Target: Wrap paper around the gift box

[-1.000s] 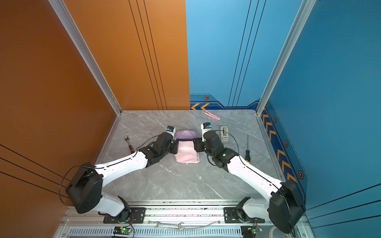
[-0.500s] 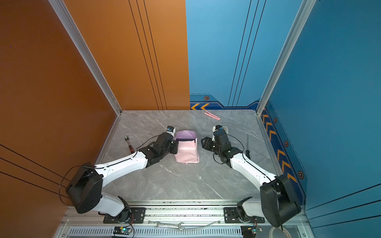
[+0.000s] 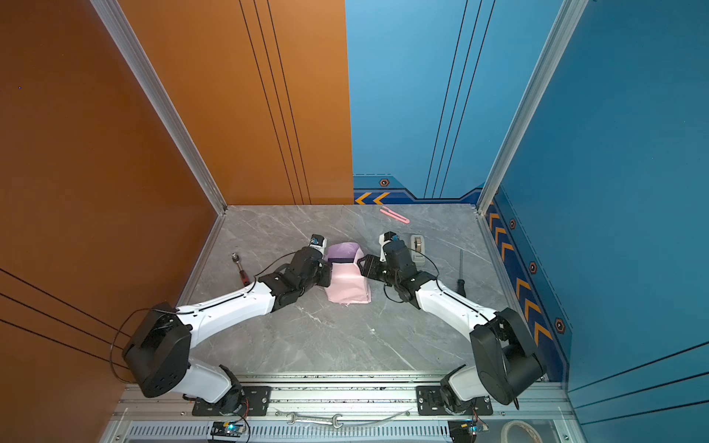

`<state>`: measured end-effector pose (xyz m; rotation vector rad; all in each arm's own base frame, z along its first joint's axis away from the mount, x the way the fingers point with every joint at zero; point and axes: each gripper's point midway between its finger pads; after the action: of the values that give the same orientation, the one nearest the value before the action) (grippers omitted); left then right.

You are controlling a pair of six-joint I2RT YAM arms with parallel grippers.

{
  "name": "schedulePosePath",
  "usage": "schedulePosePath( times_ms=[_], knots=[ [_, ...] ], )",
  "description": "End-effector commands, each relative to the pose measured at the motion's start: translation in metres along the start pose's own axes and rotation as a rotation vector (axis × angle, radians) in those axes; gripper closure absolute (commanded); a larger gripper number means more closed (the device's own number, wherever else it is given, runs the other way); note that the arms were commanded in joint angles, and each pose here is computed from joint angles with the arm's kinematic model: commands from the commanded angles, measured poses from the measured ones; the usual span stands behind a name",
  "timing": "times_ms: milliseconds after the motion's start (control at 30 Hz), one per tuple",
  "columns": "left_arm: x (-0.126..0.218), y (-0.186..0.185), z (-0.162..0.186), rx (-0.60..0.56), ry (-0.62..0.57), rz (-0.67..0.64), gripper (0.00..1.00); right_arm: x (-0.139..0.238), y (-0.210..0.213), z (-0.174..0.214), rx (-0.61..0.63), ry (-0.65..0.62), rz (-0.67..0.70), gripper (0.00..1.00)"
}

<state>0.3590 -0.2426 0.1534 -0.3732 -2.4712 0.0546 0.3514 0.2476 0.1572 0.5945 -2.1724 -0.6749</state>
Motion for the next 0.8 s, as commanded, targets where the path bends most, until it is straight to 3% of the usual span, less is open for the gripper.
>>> schedulePosePath(
  times_ms=[0, 133, 200, 367, 400, 467, 633, 767],
  knots=[
    [-0.002, 0.0, 0.011, -0.036, 0.039, -0.012, 1.0, -0.009, -0.008, 0.009, 0.001, 0.04, 0.038, 0.42],
    [-0.002, -0.001, 0.009, -0.023, 0.035, -0.002, 0.99, -0.015, -0.029, 0.025, 0.004, 0.091, 0.116, 0.42],
    [0.0, -0.003, 0.004, -0.009, 0.023, 0.014, 0.93, -0.016, -0.038, 0.035, 0.012, 0.12, 0.152, 0.42],
    [0.012, -0.003, -0.019, 0.074, -0.024, 0.083, 0.58, -0.012, -0.057, 0.052, 0.03, 0.159, 0.229, 0.42],
    [0.018, -0.002, -0.025, 0.094, -0.038, 0.097, 0.46, -0.012, -0.059, 0.053, 0.031, 0.16, 0.235, 0.42],
    [0.03, 0.003, -0.035, 0.133, -0.073, 0.128, 0.35, -0.011, -0.06, 0.052, 0.029, 0.157, 0.239, 0.42],
    [0.054, 0.031, -0.041, 0.298, -0.149, 0.191, 0.31, -0.013, -0.056, 0.051, 0.035, 0.158, 0.228, 0.42],
    [0.054, 0.066, -0.02, 0.392, -0.132, 0.107, 0.31, -0.015, -0.053, 0.051, 0.037, 0.159, 0.22, 0.42]
  ],
)
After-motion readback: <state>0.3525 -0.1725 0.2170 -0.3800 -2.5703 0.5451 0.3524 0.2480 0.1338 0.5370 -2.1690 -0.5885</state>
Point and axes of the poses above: each gripper's point midway between its finger pads, its own x axis back along the fingers, its own y axis along the line the jaws close on, z = x × y, and after that the axes turned 1 degree about x, right-handed
